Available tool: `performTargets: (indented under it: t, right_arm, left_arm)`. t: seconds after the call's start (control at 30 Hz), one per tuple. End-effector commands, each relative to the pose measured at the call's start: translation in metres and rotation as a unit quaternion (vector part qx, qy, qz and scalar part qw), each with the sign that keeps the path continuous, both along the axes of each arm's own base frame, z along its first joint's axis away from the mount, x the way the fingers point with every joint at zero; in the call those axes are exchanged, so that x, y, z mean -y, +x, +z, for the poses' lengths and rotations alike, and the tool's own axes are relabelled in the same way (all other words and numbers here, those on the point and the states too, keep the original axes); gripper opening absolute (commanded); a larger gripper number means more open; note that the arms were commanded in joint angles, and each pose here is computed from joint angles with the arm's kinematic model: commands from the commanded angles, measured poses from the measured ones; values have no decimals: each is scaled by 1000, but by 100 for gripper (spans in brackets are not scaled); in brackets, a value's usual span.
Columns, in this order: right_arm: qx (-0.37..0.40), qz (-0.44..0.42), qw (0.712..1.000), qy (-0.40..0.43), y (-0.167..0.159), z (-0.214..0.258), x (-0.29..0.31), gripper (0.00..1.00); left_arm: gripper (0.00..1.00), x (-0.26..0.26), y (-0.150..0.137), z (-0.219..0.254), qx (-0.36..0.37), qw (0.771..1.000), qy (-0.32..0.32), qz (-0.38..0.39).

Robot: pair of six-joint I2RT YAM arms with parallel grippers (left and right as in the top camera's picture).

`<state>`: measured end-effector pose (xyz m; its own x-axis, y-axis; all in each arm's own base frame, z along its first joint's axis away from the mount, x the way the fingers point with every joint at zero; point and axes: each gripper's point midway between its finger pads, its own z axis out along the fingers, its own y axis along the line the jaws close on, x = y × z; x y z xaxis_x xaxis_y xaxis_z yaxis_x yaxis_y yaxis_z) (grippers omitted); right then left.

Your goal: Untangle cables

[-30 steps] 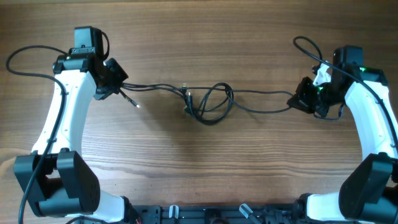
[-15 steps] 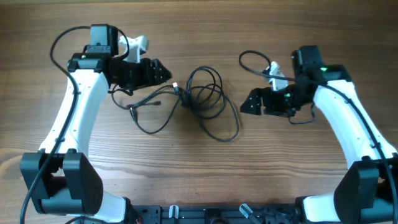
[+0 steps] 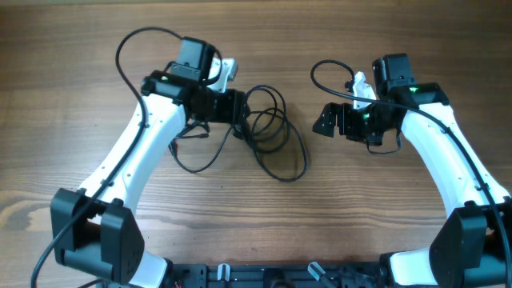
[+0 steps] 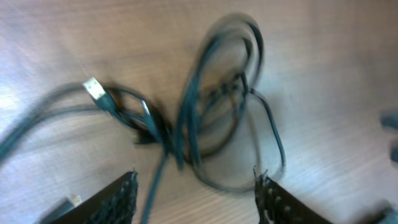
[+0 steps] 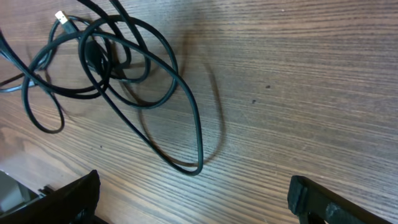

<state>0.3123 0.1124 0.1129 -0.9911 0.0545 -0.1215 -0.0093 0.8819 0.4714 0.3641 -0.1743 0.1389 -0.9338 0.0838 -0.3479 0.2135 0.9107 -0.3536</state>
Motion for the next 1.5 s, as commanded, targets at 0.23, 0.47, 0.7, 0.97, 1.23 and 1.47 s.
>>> performTargets:
  t: [0.23, 0.47, 0.7, 0.97, 1.23, 1.47]
  right_arm:
    - [2, -6, 1000, -4, -2, 4, 2, 100]
    - [4, -6, 1000, -4, -1, 4, 2, 100]
    - [6, -6, 1000, -4, 0, 4, 2, 100]
    - [3, -5, 1000, -2, -2, 4, 1, 100]
    - [3, -14, 1000, 0, 0, 4, 1, 100]
    - [-1, -24, 1000, 1, 1, 4, 1, 100]
  left_arm:
    - [39, -2, 16, -55, -51, 999, 2, 17]
    - [42, 13, 21, -44, -45, 997, -56, 1]
    - [52, -5, 22, -41, -59, 995, -81, 9]
    - [43, -2, 14, -75, -87, 995, -48, 0]
    - [31, 16, 13, -76, -76, 996, -49, -22]
    - [25, 31, 6, -76, -76, 995, -48, -42]
